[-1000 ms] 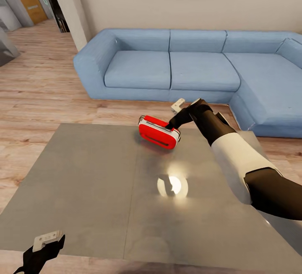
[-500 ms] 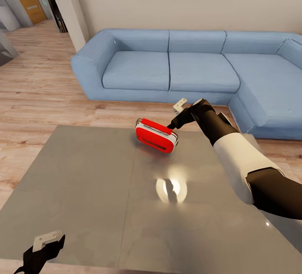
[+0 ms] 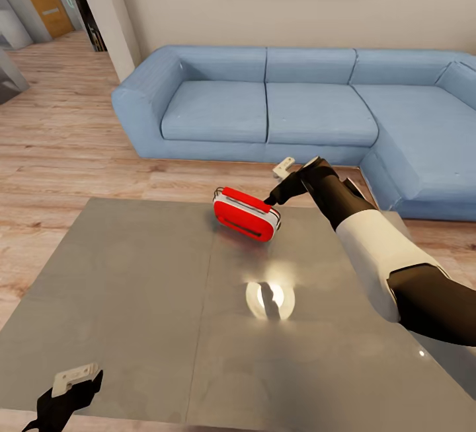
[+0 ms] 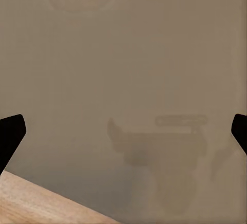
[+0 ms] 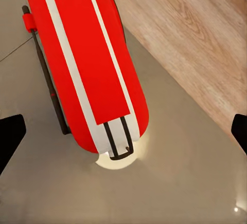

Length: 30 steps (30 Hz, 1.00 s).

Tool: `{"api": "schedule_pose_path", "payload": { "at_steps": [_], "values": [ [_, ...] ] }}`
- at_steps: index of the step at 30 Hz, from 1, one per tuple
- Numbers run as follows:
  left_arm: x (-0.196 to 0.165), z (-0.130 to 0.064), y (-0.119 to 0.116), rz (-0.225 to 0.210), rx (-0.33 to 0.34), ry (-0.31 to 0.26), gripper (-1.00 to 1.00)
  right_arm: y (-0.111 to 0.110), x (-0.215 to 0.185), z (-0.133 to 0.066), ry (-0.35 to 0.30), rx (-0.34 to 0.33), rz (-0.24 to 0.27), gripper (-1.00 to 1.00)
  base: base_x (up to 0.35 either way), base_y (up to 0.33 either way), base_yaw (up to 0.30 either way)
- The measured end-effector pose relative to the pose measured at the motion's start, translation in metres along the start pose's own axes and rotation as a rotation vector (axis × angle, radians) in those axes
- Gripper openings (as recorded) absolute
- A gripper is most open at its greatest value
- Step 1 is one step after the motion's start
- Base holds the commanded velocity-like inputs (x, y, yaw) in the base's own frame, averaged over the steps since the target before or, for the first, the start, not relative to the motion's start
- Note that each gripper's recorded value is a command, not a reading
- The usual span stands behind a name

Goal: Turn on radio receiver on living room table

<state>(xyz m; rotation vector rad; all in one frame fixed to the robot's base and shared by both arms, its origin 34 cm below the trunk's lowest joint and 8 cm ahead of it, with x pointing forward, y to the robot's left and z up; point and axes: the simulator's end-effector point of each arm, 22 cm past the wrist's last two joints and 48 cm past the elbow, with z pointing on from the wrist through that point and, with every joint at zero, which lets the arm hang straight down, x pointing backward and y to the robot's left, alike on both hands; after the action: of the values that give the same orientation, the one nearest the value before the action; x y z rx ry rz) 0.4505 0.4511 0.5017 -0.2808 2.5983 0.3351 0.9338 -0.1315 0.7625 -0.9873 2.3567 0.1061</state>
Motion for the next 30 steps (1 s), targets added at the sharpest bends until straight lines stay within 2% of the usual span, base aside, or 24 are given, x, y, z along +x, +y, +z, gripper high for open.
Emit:
{"api": "schedule_pose_path", "payload": {
  "at_steps": [30],
  "values": [
    [0.0021,0.0005,0.0001,0.001,-0.001,0.005,1.00,0.0008,0.0021,0.0028,0.004,-0.002,0.002,1.00,0.000,0.000,0.010]
  ]
}}
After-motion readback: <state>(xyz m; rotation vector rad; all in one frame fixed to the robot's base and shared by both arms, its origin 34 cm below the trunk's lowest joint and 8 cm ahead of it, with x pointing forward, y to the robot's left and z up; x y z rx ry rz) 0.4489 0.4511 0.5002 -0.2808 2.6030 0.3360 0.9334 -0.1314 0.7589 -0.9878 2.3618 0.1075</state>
